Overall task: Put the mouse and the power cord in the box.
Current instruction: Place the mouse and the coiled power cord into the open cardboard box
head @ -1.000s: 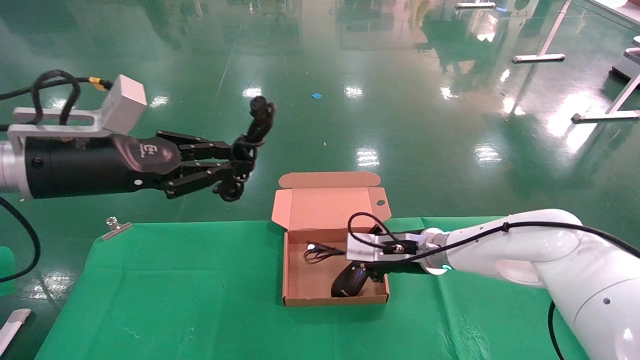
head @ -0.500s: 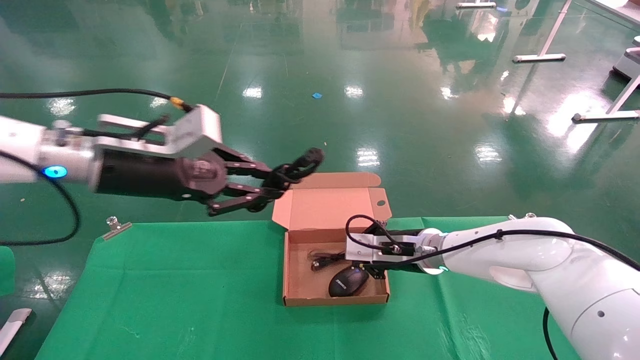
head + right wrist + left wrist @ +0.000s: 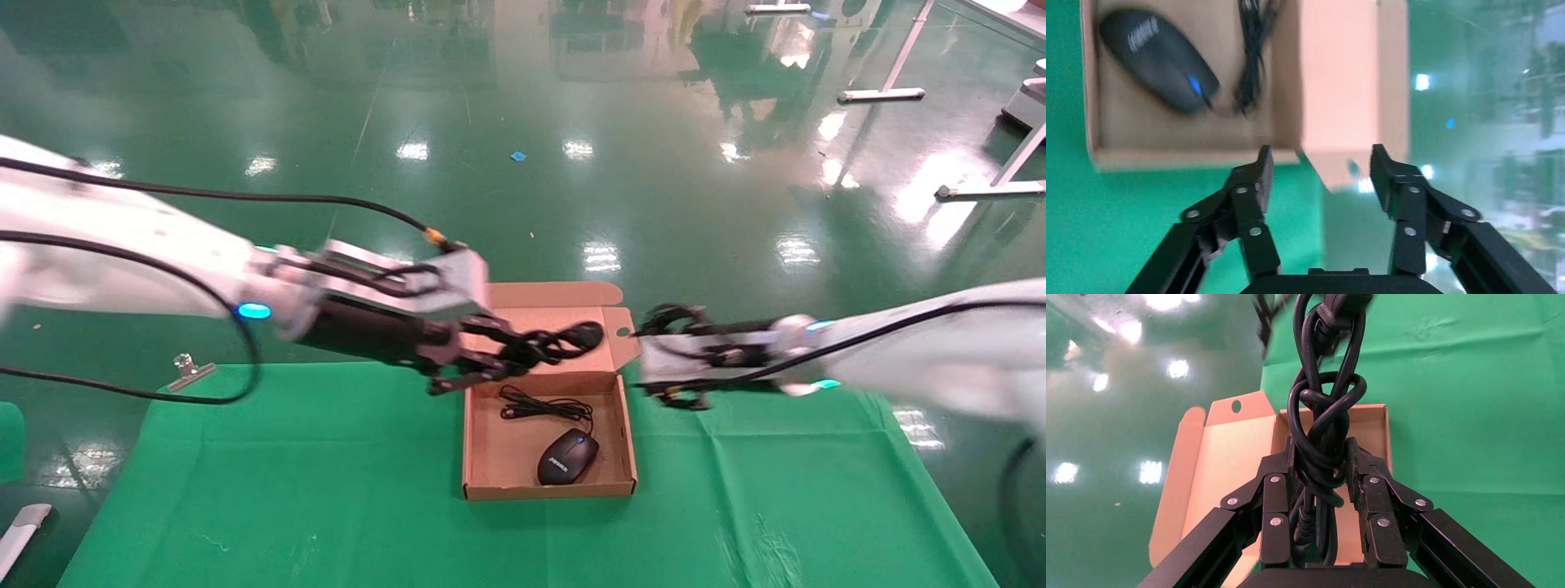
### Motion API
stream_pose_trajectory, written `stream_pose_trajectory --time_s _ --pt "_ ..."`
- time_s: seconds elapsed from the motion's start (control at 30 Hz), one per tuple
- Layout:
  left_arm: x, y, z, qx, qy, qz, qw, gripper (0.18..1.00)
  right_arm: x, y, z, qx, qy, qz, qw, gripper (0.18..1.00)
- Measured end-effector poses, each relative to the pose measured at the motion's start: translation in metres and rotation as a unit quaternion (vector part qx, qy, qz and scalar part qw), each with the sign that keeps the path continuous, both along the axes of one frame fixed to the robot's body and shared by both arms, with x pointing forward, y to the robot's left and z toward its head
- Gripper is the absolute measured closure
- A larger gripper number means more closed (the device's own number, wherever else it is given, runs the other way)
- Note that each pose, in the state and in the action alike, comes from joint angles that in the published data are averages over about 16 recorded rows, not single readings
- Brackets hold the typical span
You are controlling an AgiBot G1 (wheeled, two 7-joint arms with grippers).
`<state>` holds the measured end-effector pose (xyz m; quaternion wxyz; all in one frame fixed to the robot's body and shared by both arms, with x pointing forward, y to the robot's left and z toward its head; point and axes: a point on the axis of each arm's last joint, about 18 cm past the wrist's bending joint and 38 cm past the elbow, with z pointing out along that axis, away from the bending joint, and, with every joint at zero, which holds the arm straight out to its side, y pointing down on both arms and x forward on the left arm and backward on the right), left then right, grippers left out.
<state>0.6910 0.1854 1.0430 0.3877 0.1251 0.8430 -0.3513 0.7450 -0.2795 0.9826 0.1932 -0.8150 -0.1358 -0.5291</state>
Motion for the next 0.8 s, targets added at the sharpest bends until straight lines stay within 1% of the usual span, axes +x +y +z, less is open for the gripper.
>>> stream_pose_trajectory --time_s 0.2,0.33,0.43,0.57,0.8 --pt "0.017 -0.035 -0.033 0.061 -0.027 -0.001 0.9978 0.838 -0.022 -0.043 0.030 -0.022 -0.011 0.007 1.000 0.522" --pt "0.029 -0.051 -0.056 0.081 -0.049 0.012 0.9954 0.838 -0.034 -0.064 0.042 -0.027 -0.013 0.007 1.000 0.430" --pt "0.036 -0.059 -0.071 0.080 -0.060 0.025 0.9946 0.838 -0.040 -0.075 0.048 -0.027 -0.015 0.002 1.000 0.376" --pt "0.045 -0.066 -0.085 0.065 -0.071 0.049 0.9941 0.838 -0.044 -0.084 0.052 -0.026 -0.015 -0.001 1.000 0.298" --pt "0.054 -0.067 -0.094 0.039 -0.077 0.080 0.9931 0.837 -0.047 -0.089 0.055 -0.025 -0.014 -0.004 1.000 0.222"
